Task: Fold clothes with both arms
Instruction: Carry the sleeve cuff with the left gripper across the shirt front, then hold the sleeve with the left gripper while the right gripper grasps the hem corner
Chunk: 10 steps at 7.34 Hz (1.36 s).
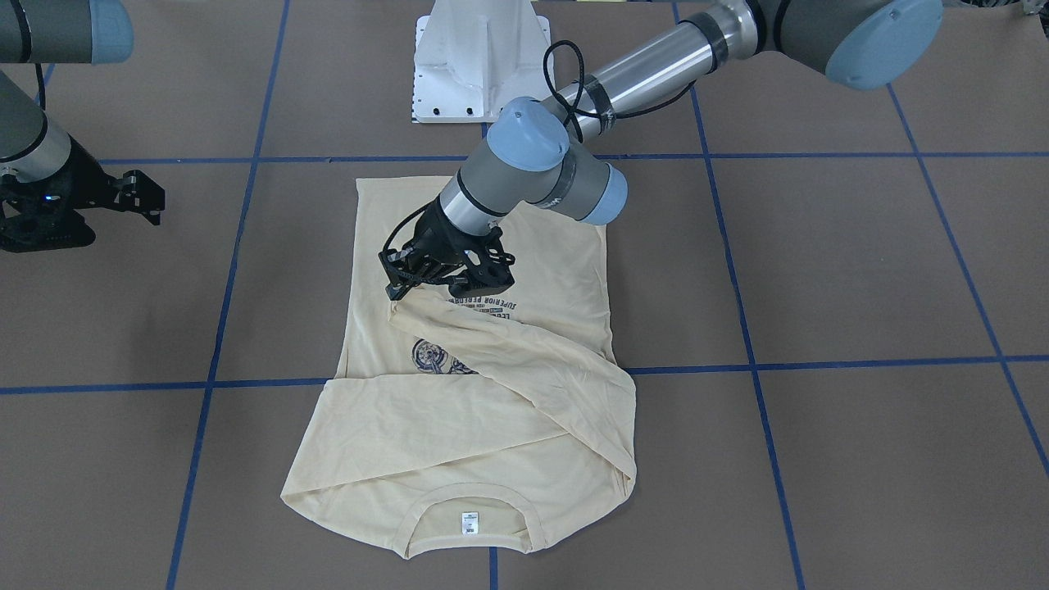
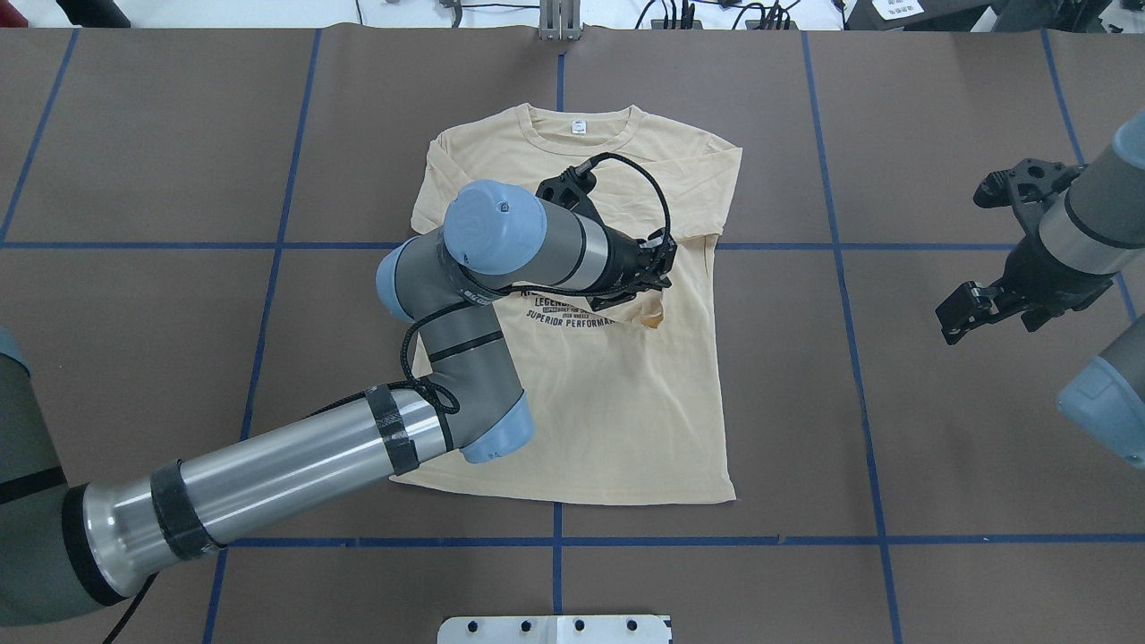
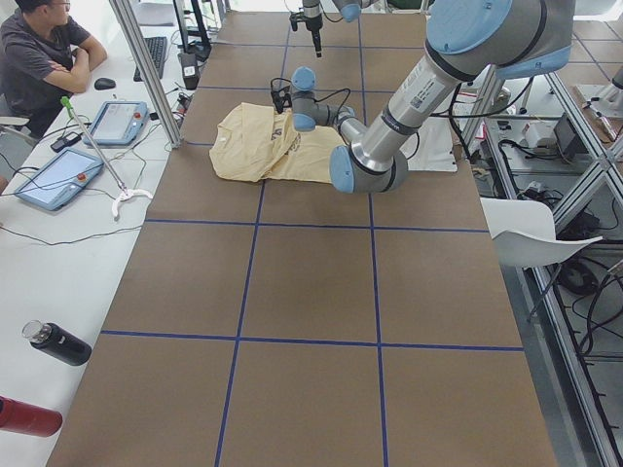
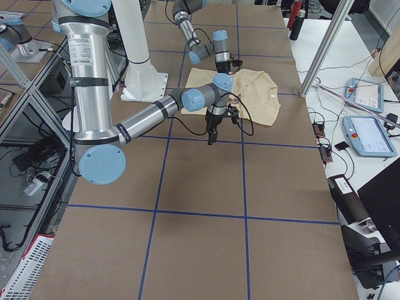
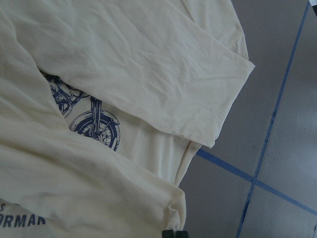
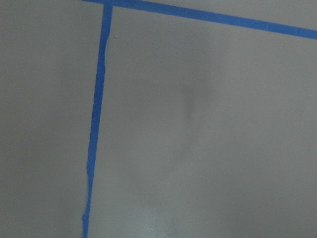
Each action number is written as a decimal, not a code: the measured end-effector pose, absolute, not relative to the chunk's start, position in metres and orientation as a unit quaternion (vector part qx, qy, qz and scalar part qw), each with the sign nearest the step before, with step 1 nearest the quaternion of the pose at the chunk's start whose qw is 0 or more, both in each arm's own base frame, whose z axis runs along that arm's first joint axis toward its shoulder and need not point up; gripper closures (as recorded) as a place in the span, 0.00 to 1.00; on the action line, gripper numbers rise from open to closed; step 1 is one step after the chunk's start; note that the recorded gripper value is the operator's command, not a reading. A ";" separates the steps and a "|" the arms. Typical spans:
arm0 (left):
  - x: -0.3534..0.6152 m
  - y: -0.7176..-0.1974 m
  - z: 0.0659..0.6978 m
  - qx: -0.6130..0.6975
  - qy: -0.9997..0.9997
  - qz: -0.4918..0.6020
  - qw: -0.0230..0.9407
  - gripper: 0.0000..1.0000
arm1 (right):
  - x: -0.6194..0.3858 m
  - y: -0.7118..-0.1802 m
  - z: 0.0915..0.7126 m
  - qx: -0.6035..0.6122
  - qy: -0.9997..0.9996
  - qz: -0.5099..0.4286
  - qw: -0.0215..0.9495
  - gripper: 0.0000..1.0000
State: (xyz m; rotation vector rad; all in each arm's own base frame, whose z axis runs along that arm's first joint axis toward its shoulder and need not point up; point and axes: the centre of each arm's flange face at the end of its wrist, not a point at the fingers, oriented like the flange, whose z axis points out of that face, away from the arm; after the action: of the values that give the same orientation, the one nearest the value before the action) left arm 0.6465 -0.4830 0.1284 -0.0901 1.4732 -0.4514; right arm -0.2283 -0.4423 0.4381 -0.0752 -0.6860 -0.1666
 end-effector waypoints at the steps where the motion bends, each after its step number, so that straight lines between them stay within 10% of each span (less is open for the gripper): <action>1: 0.646 -0.479 0.124 -0.037 0.679 -0.198 0.706 0.00 | -0.229 -0.442 0.438 -0.038 -0.337 -0.082 0.937 0.00; 10: 0.501 -0.455 0.171 -0.005 0.648 -0.194 0.736 0.00 | -0.327 -0.410 0.355 0.005 -0.452 -0.027 0.891 0.00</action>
State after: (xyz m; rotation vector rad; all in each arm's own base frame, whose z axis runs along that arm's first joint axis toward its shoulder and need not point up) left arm 0.5008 -0.4554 0.1708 -0.0118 1.4245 -0.4251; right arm -0.3274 -0.4103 0.3545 0.0107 -0.9387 -0.0550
